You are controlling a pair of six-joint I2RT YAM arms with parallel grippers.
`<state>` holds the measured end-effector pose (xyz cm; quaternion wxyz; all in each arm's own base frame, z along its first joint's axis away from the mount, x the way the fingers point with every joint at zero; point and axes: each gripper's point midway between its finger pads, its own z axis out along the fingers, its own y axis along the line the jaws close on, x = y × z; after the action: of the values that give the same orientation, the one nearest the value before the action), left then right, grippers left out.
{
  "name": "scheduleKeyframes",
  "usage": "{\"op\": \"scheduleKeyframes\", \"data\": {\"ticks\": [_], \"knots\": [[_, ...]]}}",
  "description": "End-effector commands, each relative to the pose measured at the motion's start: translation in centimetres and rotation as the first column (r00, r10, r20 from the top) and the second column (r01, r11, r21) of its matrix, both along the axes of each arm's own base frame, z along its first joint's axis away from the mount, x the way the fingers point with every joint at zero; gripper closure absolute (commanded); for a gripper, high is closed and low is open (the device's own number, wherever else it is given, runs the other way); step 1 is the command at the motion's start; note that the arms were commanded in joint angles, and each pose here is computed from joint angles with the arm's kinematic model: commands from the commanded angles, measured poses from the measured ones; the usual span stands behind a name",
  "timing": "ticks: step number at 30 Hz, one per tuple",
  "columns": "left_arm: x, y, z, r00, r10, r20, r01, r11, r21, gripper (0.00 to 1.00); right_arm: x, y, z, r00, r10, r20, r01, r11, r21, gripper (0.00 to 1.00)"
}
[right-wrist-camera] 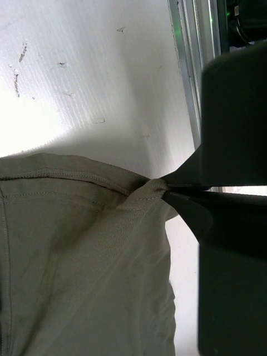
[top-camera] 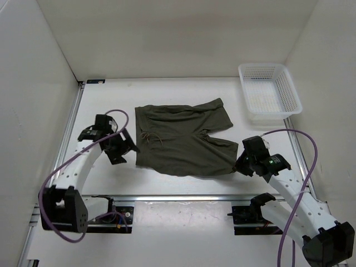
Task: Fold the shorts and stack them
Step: Fold the shorts
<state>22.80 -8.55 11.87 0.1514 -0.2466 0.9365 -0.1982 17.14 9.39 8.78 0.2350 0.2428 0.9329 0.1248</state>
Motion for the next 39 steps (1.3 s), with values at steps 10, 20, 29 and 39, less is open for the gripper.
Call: {"op": "scheduleKeyframes", "data": {"ticks": [10, 20, 29, 39], "knots": [[-0.1, -3.7, -8.9, 0.981, -0.084, -0.176, 0.092, 0.995, 0.037, 0.08, 0.4, -0.1, 0.0, 1.000, 0.004, 0.019, -0.004, 1.000, -0.015, 1.00], [3.8, -4.1, -9.7, 0.984, -0.085, -0.158, 0.100, 0.991, 0.085, 0.90, 0.7, 0.0, -0.3, 1.000, 0.004, 0.010, -0.004, 1.000, -0.020, 1.00], [6.1, -3.0, -0.2, 0.998, -0.054, 0.024, 0.051, 0.992, 0.114, 0.90, 1.4, -0.2, 1.7, 0.998, 0.038, 0.045, -0.036, 0.998, -0.053, 1.00], [-0.5, -1.2, -3.3, 0.997, -0.039, -0.072, 0.047, 0.992, 0.119, 0.90, -0.8, -0.7, 0.9, 0.999, 0.033, 0.012, -0.033, 0.999, -0.037, 1.00]]}}
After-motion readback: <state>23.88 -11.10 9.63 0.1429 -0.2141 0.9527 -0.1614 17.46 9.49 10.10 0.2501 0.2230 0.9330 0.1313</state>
